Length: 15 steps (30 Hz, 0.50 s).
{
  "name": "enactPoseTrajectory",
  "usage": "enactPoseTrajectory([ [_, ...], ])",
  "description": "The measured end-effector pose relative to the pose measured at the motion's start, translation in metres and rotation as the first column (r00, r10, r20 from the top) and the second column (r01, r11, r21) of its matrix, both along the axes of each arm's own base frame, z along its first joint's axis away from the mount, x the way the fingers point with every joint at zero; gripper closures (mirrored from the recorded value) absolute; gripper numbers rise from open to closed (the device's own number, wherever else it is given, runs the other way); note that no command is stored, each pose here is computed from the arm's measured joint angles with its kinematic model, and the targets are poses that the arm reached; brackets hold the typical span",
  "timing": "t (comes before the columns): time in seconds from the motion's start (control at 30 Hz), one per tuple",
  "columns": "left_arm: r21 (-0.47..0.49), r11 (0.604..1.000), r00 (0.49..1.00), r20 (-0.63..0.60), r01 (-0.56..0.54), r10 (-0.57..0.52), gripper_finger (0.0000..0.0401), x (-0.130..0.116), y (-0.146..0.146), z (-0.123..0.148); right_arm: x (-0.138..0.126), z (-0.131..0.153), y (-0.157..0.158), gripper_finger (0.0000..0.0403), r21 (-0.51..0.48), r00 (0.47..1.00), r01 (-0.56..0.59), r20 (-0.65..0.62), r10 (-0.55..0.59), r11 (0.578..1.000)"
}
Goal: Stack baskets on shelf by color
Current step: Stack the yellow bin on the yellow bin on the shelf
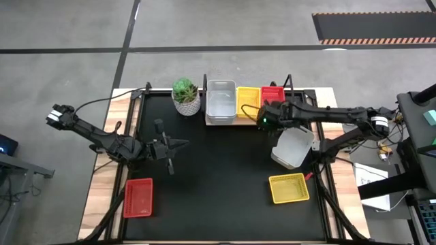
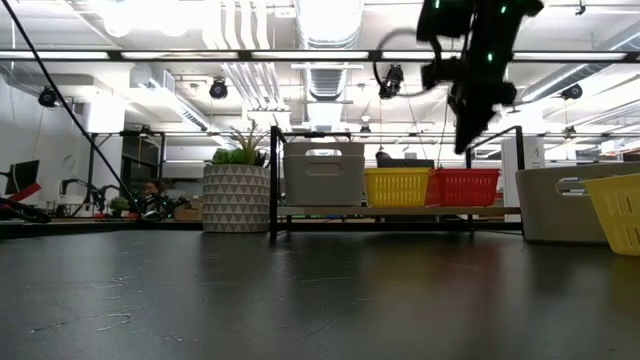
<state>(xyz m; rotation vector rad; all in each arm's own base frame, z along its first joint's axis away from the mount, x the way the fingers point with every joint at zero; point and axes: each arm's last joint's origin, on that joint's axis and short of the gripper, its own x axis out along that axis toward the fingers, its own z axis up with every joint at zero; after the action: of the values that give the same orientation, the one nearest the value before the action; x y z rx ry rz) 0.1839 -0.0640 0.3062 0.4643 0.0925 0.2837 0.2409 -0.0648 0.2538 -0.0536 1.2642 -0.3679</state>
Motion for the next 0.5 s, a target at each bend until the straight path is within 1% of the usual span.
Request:
enactPoseTrajectory([
  [0.1,-0.014,1.0,1.0,-0.001,0.0,0.0,0.0401,0.003,-0.001,-0.002,0.009,0.004,0.026,0.0392,0.008,0.995,-0.051,0.084,0.05,0.999],
  [0.2,-0.034,0.999,1.0,-0.005,0.0,0.0,0.0401,0.007,-0.003,-0.003,0.014,0.006,0.052,0.0392,0.038,0.988,-0.073,0.14,0.067,0.997],
  [0.27,-0.04,0.999,1.0,-0.008,0.005,-0.005,0.0401,0.01,-0.005,-0.005,0.014,0.006,0.066,0.0392,0.061,0.986,-0.075,0.155,0.065,0.995],
  [0.43,-0.068,0.998,0.999,0.046,0.017,-0.014,0.0401,0.02,-0.01,-0.006,0.013,0.006,0.095,0.0392,0.106,0.981,-0.077,0.185,0.056,0.991],
  [0.5,-0.108,0.994,0.998,0.057,0.018,-0.012,0.0401,0.025,-0.012,-0.009,0.013,0.005,0.105,0.0392,0.087,0.976,-0.092,0.204,0.073,0.992],
])
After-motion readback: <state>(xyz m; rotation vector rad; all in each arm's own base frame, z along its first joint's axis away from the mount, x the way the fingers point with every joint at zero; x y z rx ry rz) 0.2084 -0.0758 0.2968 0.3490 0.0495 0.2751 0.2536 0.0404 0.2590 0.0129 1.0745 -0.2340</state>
